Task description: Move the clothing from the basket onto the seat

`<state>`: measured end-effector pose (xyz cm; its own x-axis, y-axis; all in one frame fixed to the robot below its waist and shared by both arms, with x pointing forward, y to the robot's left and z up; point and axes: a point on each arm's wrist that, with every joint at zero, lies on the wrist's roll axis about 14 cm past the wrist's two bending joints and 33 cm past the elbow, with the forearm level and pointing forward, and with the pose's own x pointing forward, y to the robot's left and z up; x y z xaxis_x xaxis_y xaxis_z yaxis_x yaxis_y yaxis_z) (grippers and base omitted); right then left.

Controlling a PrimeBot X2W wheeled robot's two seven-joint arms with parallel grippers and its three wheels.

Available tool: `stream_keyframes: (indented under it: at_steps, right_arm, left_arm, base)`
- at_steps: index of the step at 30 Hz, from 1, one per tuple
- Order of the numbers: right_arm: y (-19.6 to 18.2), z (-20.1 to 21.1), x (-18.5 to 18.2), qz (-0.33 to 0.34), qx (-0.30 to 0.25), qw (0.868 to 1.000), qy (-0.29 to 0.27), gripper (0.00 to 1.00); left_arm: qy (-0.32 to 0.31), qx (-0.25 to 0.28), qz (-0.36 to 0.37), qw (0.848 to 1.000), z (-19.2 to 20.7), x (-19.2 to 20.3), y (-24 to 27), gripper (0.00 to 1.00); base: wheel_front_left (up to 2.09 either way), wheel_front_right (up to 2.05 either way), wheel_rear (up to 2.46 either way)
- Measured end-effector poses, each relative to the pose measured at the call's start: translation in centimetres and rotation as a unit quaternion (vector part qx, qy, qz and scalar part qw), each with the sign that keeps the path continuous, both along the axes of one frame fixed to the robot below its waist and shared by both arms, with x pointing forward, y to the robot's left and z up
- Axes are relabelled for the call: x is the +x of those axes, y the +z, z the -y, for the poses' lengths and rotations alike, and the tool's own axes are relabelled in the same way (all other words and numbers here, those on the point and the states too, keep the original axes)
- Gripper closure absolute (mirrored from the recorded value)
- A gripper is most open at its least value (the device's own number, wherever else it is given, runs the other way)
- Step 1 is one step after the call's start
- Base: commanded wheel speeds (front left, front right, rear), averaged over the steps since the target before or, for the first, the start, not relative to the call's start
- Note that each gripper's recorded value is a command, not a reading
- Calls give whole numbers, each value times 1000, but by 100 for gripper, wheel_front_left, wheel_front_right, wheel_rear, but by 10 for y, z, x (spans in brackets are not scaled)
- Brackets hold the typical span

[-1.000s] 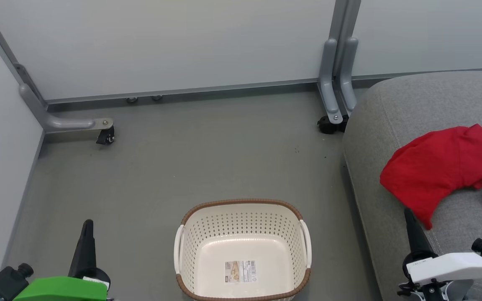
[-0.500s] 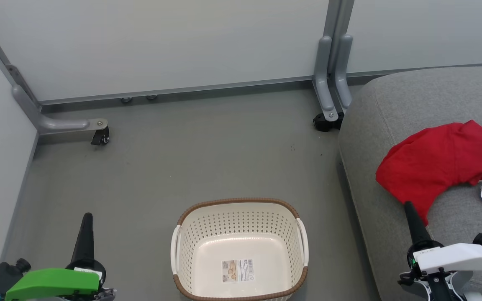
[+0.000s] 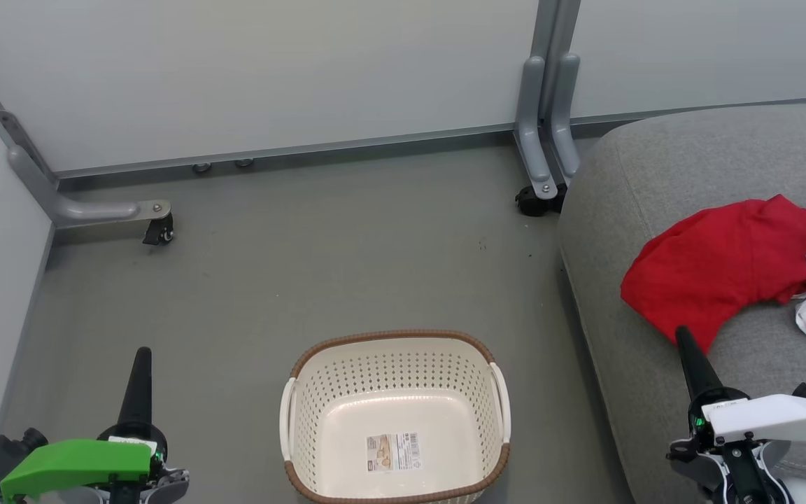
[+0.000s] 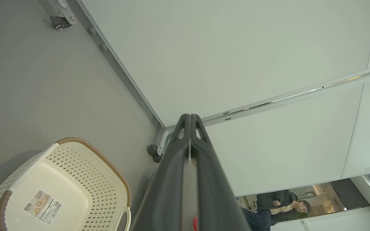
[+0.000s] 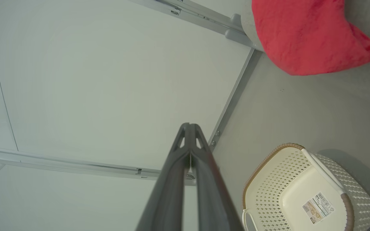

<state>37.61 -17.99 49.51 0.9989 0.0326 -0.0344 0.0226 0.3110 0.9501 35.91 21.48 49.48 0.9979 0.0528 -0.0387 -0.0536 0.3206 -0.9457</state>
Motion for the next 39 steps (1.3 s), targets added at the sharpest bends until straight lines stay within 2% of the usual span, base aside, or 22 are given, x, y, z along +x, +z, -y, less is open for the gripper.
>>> stream_keyframes:
  at_steps: [39]
  right_arm:
    - [9, 18, 11, 9, 146, 989, -18, 100]
  left_arm:
    - [-21, -152, 16, 988, 14, 26, 9, 100]
  base:
    - [0, 0, 0]
